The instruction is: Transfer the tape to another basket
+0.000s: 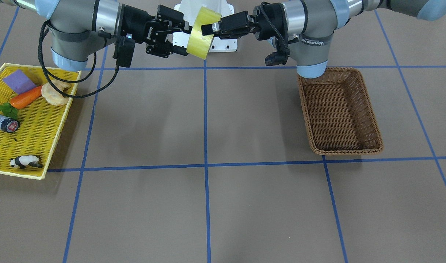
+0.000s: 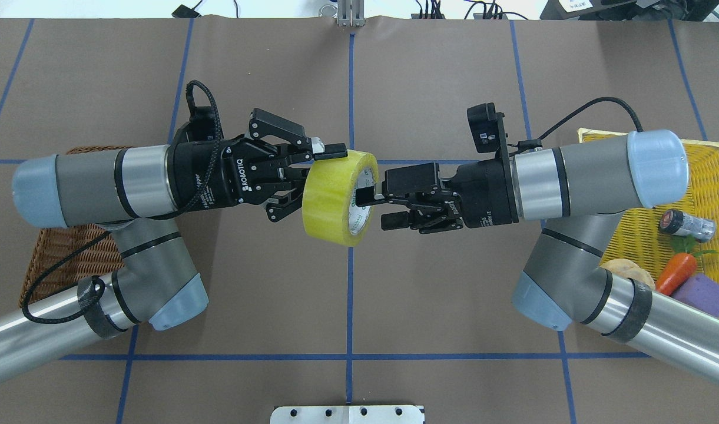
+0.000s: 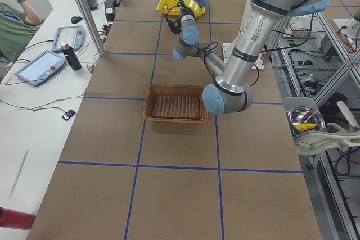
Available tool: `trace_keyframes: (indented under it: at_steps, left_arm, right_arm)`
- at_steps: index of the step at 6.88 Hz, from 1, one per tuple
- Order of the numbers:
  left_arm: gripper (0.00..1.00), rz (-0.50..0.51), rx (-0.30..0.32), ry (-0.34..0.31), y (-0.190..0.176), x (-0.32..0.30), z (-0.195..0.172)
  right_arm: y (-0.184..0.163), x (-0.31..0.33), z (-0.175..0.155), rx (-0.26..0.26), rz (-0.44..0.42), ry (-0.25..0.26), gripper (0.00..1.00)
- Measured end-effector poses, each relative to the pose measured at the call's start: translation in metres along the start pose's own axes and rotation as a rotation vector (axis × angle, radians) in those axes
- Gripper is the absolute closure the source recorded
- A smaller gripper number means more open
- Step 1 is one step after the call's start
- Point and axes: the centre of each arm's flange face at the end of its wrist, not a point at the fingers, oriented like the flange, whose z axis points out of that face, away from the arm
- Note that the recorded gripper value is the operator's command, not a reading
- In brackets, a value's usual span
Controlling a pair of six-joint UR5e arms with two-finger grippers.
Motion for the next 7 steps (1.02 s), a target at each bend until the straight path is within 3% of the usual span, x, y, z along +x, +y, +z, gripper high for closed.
trace_keyframes:
  at_steps: [3,5,7]
  left_arm:
    - [1.0,-0.004,0.001,-0.002,-0.001,-0.002,-0.002]
    - [1.0,0.007,0.012,-0.002,-0.005,-0.001,-0.005]
    - [1.0,0.159,0.06,-0.019,-0.019,-0.004,-0.022]
  right_arm:
    - [-0.014,0.018,-0.027,0.016,0.003,0.054,0.0]
    - [-0.05,0.018,-0.079,0.004,-0.009,0.131,0.0]
    - [-0.105,0.024,-0.149,0.023,-0.059,0.229,0.0]
